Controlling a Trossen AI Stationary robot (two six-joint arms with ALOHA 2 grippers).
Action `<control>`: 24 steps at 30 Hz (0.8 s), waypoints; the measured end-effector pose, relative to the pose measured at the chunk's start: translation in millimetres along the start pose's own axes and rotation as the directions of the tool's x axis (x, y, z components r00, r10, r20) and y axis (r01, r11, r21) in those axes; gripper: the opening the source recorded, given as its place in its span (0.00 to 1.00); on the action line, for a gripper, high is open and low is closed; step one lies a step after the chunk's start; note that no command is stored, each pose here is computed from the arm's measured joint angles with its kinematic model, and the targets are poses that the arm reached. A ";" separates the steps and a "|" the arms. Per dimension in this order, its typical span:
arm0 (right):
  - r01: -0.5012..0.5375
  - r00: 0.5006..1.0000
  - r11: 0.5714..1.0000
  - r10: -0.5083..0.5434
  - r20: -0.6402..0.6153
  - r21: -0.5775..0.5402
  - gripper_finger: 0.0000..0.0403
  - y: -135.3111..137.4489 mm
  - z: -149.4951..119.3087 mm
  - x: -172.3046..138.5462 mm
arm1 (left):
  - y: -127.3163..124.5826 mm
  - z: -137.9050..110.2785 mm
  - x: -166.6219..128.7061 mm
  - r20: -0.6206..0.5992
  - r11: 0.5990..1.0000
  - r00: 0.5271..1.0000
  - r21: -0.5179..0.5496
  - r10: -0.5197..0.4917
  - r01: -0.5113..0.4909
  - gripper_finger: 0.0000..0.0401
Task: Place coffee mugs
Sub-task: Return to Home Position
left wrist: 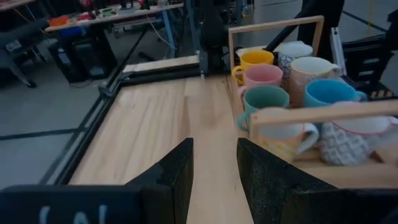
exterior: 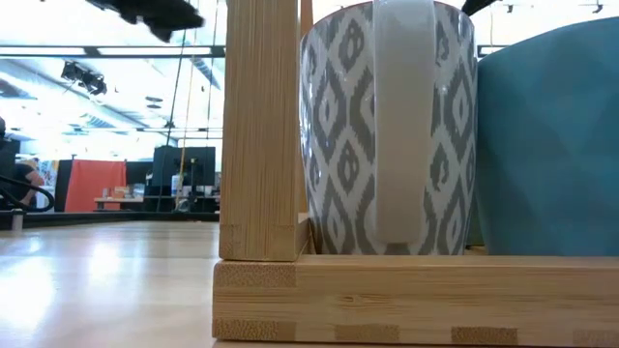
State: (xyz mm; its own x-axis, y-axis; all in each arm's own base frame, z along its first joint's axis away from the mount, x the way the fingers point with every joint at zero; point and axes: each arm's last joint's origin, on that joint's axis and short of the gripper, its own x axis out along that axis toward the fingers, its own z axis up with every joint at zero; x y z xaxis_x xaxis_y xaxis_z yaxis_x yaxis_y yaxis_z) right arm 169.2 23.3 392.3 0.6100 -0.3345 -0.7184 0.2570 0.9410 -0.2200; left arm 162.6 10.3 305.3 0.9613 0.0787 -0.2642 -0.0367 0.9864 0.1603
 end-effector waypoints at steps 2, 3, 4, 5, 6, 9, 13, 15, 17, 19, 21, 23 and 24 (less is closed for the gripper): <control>0.011 0.999 0.999 -0.012 0.032 0.032 0.28 -9.5 -4.7 -4.1 | 0.0 -2.0 -15.8 -0.006 1.000 1.000 -0.013 -0.001 0.001 0.32; 0.014 0.998 0.999 -0.017 0.055 0.049 0.28 -13.6 -7.5 -5.5 | -0.1 -3.3 -23.1 -0.009 1.000 1.000 -0.020 -0.002 0.002 0.32; 0.014 0.997 0.998 -0.019 0.077 0.064 0.28 -17.0 -10.8 -6.6 | -0.4 -5.3 -29.8 -0.018 1.000 1.000 -0.024 -0.004 0.004 0.32; 0.004 0.996 0.997 -0.011 0.094 0.078 0.28 -19.9 -14.5 -7.7 | -0.8 -7.3 -36.0 -0.025 1.000 1.000 -0.027 -0.007 0.007 0.32; -0.010 0.994 0.996 0.000 0.111 0.090 0.28 -22.6 -18.7 -9.3 | -1.5 -9.4 -40.7 -0.022 0.999 1.000 -0.033 -0.010 0.009 0.32; -0.028 0.986 0.992 0.008 0.166 0.119 0.28 -29.8 -31.1 -13.6 | -4.8 -22.0 -49.0 0.024 0.999 1.000 -0.035 -0.016 0.017 0.32; -0.033 0.970 0.986 -0.008 0.244 0.162 0.28 -37.1 -46.5 -18.9 | -8.4 -45.2 -52.7 0.075 0.999 0.997 -0.036 -0.003 0.006 0.32; -0.046 0.960 0.983 -0.006 0.281 0.180 0.28 -39.5 -53.6 -21.0 | -9.4 -55.6 -53.7 0.094 0.999 0.995 -0.039 0.019 -0.015 0.32; -0.060 0.950 0.979 -0.003 0.313 0.193 0.28 -41.3 -60.9 -22.8 | -10.8 -65.3 -55.0 0.107 0.999 0.994 -0.042 0.024 -0.019 0.32; -0.068 0.941 0.976 -0.006 0.339 0.205 0.28 -43.4 -67.7 -25.6 | -11.8 -72.2 -56.7 0.122 0.999 0.992 -0.046 0.026 -0.020 0.32; -0.078 0.929 0.973 -0.007 0.370 0.215 0.28 -44.9 -73.1 -28.0 | -12.7 -78.3 -58.6 0.137 0.999 0.990 -0.047 0.028 -0.022 0.32; -0.086 0.919 0.971 -0.009 0.395 0.224 0.28 -46.1 -78.5 -29.4 | -13.5 -83.8 -60.1 0.151 0.999 0.988 -0.049 0.030 -0.023 0.32; -0.089 0.916 0.970 -0.009 0.401 0.226 0.28 -46.6 -81.3 -30.0 | -13.9 -86.7 -60.6 0.158 0.999 0.987 -0.049 0.031 -0.024 0.32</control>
State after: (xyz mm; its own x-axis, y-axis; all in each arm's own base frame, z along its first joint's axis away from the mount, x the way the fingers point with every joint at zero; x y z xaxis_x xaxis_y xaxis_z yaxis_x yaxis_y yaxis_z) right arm 78.0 -6.4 370.4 0.8569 -0.3356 -0.3913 0.3643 0.9313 -0.0008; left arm 81.2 4.3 236.6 0.9907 0.0859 -0.1058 -0.0731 0.9901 0.1198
